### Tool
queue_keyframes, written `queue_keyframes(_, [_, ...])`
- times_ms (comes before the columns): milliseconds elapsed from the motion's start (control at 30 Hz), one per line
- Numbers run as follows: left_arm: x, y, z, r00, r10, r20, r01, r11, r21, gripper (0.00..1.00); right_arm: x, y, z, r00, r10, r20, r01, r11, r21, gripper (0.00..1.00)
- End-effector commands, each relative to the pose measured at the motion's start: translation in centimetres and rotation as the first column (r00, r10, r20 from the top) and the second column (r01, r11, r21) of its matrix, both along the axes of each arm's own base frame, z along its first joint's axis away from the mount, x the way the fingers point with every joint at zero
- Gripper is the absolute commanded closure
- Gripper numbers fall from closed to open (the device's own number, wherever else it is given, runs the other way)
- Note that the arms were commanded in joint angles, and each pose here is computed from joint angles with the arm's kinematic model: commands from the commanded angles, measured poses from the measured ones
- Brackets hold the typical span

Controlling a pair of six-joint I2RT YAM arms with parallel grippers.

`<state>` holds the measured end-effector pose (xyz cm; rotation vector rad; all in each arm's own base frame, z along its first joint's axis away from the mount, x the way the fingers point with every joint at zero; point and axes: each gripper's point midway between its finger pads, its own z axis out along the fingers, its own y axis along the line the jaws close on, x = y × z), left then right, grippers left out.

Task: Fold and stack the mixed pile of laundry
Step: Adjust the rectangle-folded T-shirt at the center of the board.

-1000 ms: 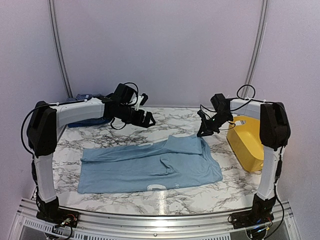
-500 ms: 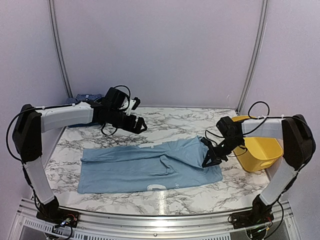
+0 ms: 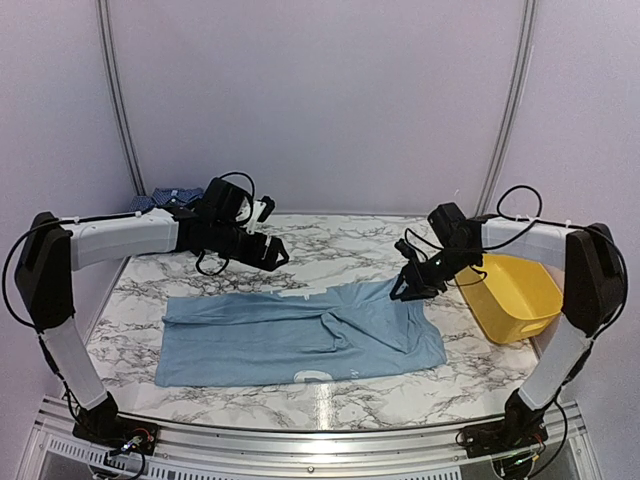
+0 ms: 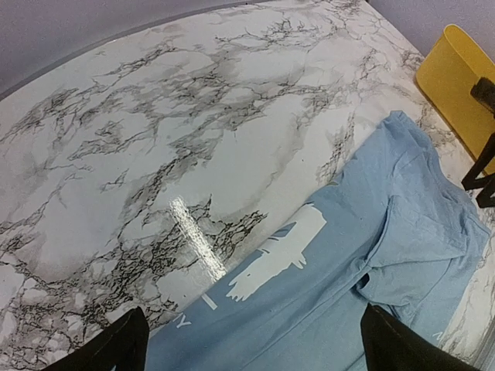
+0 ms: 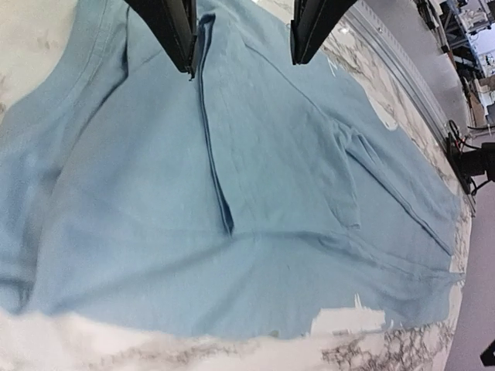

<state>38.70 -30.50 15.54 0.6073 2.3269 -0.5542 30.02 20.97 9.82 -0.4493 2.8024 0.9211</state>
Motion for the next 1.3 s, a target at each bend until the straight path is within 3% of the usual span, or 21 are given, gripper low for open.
queue_keyframes(0, [0.5, 0.5, 1.9, 0.998, 0.013, 0.067, -0.013, 1.000, -0.005, 0.01, 4.1, 2.4, 0.4, 0.997, 0.029, 0.068, -0.031, 0.999, 0.037, 0.64])
queue_keyframes(567, [0.9, 2.4, 1.2, 0.998, 0.034, 0.054, -0.035, 0.999, 0.023, 0.01, 5.9, 6.8, -4.2, 0.988, 0.156, -0.006, -0.155, 0.985, 0.074, 0.58])
queue_keyframes(767, [1.0, 3.3, 0.9, 0.997, 0.041, 0.059, -0.043, 0.998, 0.040, 0.01, 4.5, 8.0, -3.7, 0.979, 0.199, -0.030, -0.194, 0.972, 0.129, 0.73])
queue_keyframes(933, [1.3, 5.2, 1.4, 0.993, 0.072, 0.093, -0.079, 0.994, 0.074, 0.01, 3.2, 8.5, -2.6, 0.972, 0.235, -0.032, -0.228, 0.963, 0.147, 1.00])
queue_keyframes(1267, [0.5, 7.3, 1.4, 0.991, 0.098, 0.089, -0.105, 0.992, 0.074, 0.01, -2.8, 12.6, -0.6, 0.937, 0.346, -0.057, -0.331, 0.927, 0.178, 1.00])
